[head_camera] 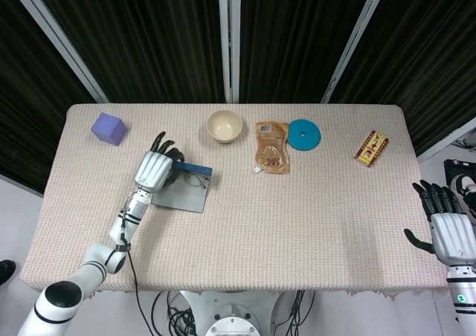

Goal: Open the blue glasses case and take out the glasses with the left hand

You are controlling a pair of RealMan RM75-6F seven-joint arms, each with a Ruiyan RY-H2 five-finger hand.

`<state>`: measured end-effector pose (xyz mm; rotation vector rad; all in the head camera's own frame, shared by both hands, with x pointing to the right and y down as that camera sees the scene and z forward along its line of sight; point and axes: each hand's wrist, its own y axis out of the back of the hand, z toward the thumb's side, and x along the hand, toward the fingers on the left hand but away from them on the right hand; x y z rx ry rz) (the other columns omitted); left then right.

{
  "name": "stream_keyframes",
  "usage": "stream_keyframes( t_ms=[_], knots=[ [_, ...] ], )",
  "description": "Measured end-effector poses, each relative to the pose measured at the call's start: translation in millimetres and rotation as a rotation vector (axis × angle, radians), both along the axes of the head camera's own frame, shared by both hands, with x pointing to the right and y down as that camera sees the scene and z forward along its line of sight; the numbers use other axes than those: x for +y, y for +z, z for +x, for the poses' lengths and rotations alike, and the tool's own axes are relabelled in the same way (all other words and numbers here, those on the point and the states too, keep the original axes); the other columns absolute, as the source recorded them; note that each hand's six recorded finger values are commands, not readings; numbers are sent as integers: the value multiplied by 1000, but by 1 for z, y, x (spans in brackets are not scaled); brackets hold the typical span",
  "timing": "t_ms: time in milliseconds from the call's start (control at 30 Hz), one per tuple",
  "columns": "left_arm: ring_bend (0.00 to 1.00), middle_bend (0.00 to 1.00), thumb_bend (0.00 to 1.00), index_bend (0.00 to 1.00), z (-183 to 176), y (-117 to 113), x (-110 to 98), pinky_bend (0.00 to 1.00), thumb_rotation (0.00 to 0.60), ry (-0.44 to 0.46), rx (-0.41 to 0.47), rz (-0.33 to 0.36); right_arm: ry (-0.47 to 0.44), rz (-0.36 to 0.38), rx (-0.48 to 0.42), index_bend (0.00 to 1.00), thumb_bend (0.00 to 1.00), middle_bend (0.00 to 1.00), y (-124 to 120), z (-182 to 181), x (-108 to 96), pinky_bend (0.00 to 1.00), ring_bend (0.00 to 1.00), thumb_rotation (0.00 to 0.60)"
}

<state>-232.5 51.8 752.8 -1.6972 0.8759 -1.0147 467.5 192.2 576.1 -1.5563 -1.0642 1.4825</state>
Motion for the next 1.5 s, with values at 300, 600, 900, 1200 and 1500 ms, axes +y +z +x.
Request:
stream_keyframes(
  t_ms=[300,600,900,1200,1500],
  knots=[
    [145,356,463,466,6,-9,0,19,600,-12,76,45,8,2,2,15,152,48,-2,2,2,0,0,600],
    [112,322,460,425,3,-12,0,1,600,-62,165,47,11,1,2,15,152,48,-1,3,3,0,0,600],
    [101,281,455,380,6,-5,14,0,600,-10,128,40,8,0,3,15,153,48,-1,1,2,0,0,600],
    [101,284,437,382,2,8,13,0,600,-68,136,-31,9,-1,3,15,153,48,-1,1,2,0,0,600],
    [46,198,378,149,-3,26,-3,0,600,-203,141,-171,15,1,3,15,152,48,-3,4,3,0,0,600]
  ],
)
